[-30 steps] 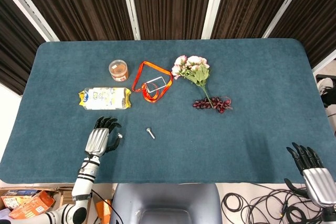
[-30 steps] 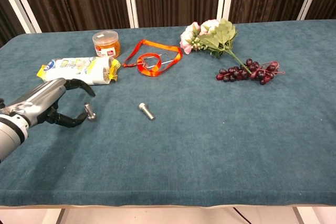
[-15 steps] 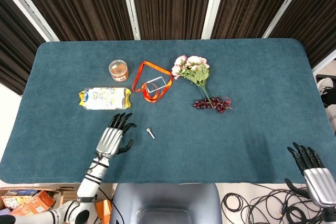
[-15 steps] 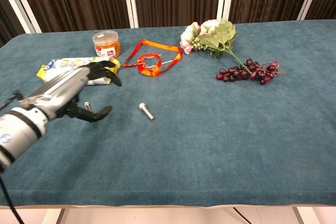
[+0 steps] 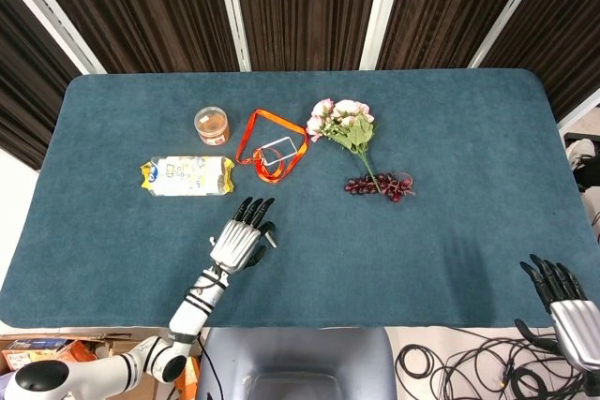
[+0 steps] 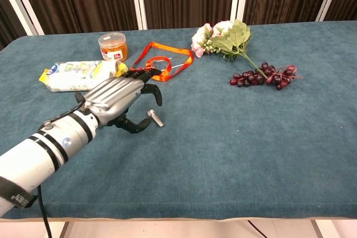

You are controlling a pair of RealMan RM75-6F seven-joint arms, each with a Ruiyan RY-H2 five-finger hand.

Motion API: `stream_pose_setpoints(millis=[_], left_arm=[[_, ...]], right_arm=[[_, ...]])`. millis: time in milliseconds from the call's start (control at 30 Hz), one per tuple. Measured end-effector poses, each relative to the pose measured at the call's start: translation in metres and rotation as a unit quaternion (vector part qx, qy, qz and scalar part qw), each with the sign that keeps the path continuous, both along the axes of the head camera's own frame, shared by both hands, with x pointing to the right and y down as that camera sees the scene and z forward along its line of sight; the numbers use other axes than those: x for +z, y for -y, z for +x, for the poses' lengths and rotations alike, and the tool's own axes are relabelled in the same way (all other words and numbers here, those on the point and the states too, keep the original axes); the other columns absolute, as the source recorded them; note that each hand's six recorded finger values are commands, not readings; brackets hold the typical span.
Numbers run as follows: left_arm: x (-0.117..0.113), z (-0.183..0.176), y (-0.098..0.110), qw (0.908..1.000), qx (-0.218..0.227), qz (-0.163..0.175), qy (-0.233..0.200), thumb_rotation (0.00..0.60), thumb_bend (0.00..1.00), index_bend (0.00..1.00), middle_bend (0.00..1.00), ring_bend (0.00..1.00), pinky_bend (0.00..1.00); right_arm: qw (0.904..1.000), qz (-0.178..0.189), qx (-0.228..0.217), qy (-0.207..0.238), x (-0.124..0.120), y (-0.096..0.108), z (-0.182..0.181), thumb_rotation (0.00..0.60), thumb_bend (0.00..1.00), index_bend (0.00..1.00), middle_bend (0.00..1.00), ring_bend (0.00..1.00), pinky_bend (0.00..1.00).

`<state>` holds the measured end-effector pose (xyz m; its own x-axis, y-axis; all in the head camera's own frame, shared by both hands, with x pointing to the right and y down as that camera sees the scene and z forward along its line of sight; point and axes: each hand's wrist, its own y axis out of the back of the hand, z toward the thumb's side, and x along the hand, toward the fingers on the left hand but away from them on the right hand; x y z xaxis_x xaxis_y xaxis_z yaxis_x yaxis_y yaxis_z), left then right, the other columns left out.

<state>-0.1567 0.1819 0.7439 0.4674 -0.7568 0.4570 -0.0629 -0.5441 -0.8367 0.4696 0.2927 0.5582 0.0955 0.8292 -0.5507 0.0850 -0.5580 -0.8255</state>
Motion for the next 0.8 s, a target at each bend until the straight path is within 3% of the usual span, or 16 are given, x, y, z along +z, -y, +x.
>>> stream_pose_setpoints(millis=[800], left_arm=[[0.017, 0.014, -0.007, 0.9976, 0.048, 0.003, 0.05, 0.6, 0.36, 0.44, 0.0, 0.0, 0.0]], right_arm=[[0.9999, -0.016, 0.005, -0.004, 0.002, -0.001, 0.0, 0.6, 0.21, 0.0, 0.0, 0.0, 0.0]])
